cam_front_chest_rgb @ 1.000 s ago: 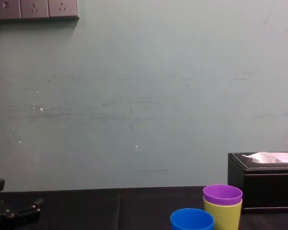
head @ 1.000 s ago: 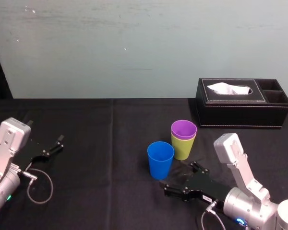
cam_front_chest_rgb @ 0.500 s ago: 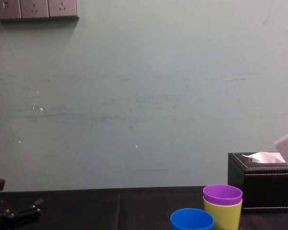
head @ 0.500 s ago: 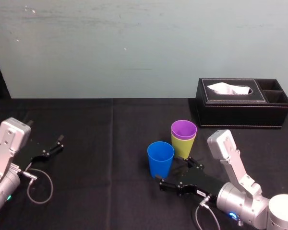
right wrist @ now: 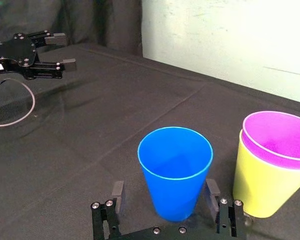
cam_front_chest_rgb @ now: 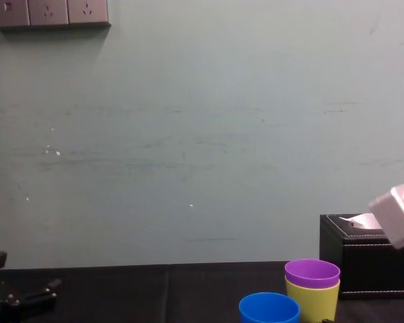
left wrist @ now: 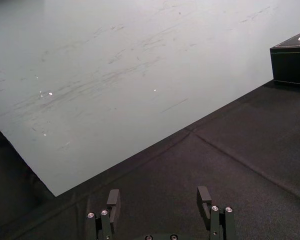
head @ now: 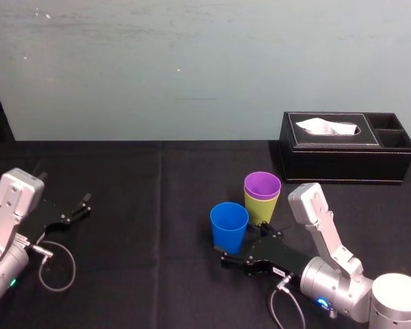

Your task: Stack the three plastic cups sequentially using one hand.

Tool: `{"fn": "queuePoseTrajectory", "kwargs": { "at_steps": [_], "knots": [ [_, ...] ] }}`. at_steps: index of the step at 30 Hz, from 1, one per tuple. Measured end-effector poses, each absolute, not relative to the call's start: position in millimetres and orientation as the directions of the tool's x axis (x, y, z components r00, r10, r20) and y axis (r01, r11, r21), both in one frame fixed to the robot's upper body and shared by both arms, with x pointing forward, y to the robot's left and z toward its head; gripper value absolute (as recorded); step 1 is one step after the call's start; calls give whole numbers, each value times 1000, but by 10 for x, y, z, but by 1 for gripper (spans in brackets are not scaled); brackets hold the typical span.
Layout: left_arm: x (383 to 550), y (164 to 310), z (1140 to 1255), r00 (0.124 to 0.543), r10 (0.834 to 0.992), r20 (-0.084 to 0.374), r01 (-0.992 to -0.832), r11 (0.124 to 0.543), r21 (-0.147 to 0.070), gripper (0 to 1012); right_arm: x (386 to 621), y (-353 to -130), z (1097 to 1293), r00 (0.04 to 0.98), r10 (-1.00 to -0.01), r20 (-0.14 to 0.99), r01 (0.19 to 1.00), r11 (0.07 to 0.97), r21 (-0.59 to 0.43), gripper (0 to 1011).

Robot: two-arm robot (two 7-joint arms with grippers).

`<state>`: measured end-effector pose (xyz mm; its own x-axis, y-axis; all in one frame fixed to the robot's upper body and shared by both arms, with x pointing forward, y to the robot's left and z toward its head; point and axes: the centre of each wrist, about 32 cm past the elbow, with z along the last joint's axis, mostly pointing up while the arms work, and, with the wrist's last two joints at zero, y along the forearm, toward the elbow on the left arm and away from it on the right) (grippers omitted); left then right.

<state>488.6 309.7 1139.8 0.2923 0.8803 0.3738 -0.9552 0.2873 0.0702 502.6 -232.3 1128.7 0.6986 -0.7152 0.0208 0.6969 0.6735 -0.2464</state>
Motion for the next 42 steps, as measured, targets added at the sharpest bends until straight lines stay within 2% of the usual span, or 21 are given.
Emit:
{"fn": "queuePoseTrajectory", "kwargs": {
  "at_steps": [18, 42],
  "knots": [
    [4886, 3097, 11398, 292, 880, 374, -955, 287, 70, 1000, 5095, -2254, 11280, 700, -714, 13, 696, 679, -233, 1003],
    [4886, 3097, 11398, 292, 880, 374, -955, 287, 70, 1000, 5175, -2168, 11216, 658, -753, 11, 735, 639, -226, 1003]
  ]
}}
